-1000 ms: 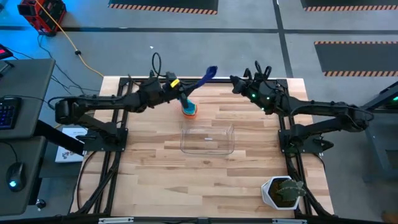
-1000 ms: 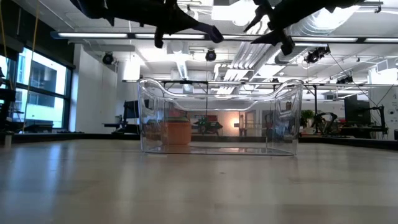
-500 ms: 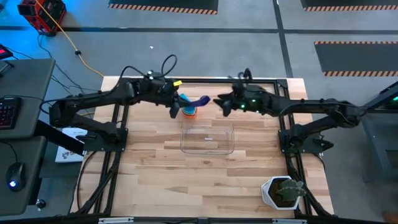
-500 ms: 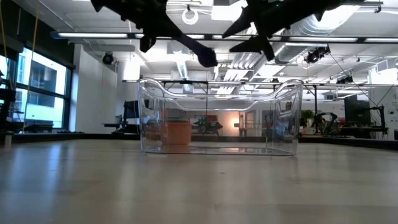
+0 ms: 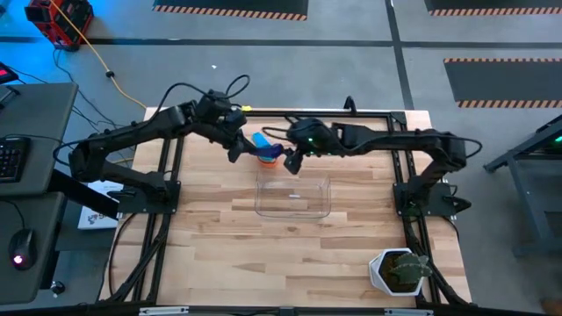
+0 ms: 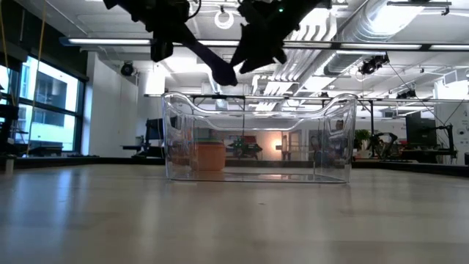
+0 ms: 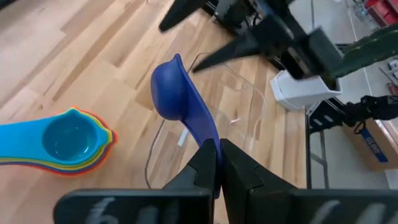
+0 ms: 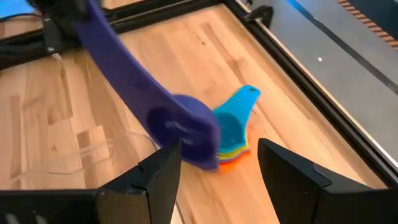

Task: Nest measuring cups in basket
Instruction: Stack the violet measuring cup on top of the light blue measuring cup

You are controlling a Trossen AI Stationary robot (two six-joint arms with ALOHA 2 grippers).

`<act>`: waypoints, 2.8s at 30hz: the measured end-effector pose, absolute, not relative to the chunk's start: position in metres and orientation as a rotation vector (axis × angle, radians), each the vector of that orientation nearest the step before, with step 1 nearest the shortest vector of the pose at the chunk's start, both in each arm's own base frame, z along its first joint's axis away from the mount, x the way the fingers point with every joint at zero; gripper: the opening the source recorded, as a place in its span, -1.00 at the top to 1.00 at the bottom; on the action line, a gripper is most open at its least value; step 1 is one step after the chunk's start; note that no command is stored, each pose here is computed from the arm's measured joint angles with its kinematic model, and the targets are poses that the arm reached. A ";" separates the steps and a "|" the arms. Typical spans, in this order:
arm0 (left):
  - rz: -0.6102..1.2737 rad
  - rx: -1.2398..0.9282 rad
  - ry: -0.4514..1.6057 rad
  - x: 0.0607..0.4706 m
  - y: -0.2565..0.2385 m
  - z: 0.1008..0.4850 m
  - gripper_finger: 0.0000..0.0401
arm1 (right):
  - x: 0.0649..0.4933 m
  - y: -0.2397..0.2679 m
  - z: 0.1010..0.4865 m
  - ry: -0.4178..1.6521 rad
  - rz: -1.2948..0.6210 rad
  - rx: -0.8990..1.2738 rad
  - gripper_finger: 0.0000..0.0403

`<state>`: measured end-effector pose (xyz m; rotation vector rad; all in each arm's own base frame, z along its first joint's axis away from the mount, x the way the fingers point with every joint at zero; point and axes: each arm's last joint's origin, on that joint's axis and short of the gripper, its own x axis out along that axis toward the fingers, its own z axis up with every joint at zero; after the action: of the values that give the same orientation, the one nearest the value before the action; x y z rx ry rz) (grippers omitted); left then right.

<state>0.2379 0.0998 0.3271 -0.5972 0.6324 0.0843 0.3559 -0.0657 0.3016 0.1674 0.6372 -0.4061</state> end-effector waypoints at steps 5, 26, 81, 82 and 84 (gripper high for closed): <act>0.085 -0.572 0.628 0.236 0.104 0.327 1.00 | 0.377 -0.068 0.294 0.676 -0.363 0.125 -0.01; 0.038 -0.520 0.673 0.234 0.102 0.323 1.00 | 0.390 -0.069 0.279 0.677 -0.410 0.139 0.92; 0.450 -0.420 0.054 0.149 0.112 0.320 0.27 | 0.428 -0.141 0.205 0.690 -0.646 1.074 0.97; 0.448 -0.410 0.052 0.149 0.112 0.320 0.27 | 0.428 -0.140 0.205 0.684 -0.651 1.085 0.95; 0.449 -0.406 0.054 0.149 0.112 0.320 0.27 | 0.428 -0.138 0.205 0.692 -0.654 1.088 0.90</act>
<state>0.1490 0.1122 0.3202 -0.4060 0.0541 0.4485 0.4283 -0.1385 0.2048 1.0882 0.6921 -0.6542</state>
